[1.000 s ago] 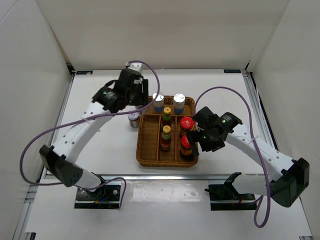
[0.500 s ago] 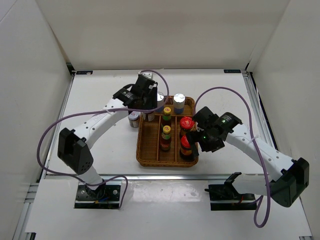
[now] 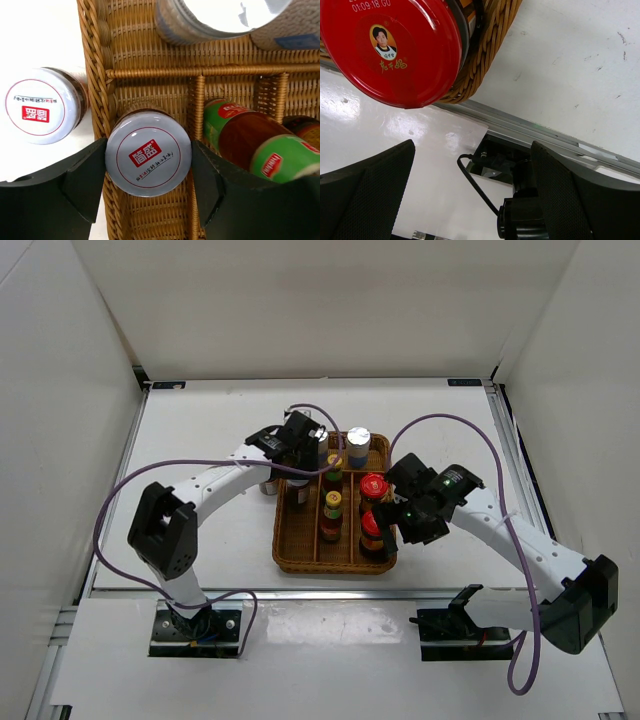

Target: Organize the condiment bottles

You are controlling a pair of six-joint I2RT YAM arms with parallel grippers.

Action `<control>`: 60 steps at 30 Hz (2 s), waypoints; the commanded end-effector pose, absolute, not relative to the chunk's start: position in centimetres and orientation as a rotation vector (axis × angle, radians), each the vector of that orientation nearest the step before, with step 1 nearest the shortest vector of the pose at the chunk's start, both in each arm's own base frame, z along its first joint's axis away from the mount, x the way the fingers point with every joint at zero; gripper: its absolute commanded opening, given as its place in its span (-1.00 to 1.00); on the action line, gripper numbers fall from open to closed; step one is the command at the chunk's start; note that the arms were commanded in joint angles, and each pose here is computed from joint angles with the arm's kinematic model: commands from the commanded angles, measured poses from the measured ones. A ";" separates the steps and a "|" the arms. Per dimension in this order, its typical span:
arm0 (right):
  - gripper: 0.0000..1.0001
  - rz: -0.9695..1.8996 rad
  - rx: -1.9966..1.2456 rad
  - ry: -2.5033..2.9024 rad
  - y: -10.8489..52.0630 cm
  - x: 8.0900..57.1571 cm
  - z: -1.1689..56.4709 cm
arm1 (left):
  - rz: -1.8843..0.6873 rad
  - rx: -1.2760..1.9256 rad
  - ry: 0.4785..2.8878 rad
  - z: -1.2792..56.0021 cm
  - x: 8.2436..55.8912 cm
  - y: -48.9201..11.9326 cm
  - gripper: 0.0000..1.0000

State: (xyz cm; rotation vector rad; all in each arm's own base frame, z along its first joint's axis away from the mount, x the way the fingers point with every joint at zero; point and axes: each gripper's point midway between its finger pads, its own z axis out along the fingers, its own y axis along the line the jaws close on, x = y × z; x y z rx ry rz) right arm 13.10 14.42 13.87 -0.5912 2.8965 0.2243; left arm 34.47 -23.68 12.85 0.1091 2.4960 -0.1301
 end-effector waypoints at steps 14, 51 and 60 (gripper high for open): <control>0.99 0.224 -0.609 2.904 14.4 13.1 13.9 | -0.080 -0.054 2.207 22.7 36.9 -18.8 0.98; 0.99 0.260 -0.647 2.927 15.0 12.9 13.5 | -0.176 -0.074 2.542 11.5 39.3 -14.6 0.98; 0.99 0.266 -0.664 2.935 15.0 12.7 13.3 | -0.129 -0.091 2.475 13.3 39.9 -14.5 0.98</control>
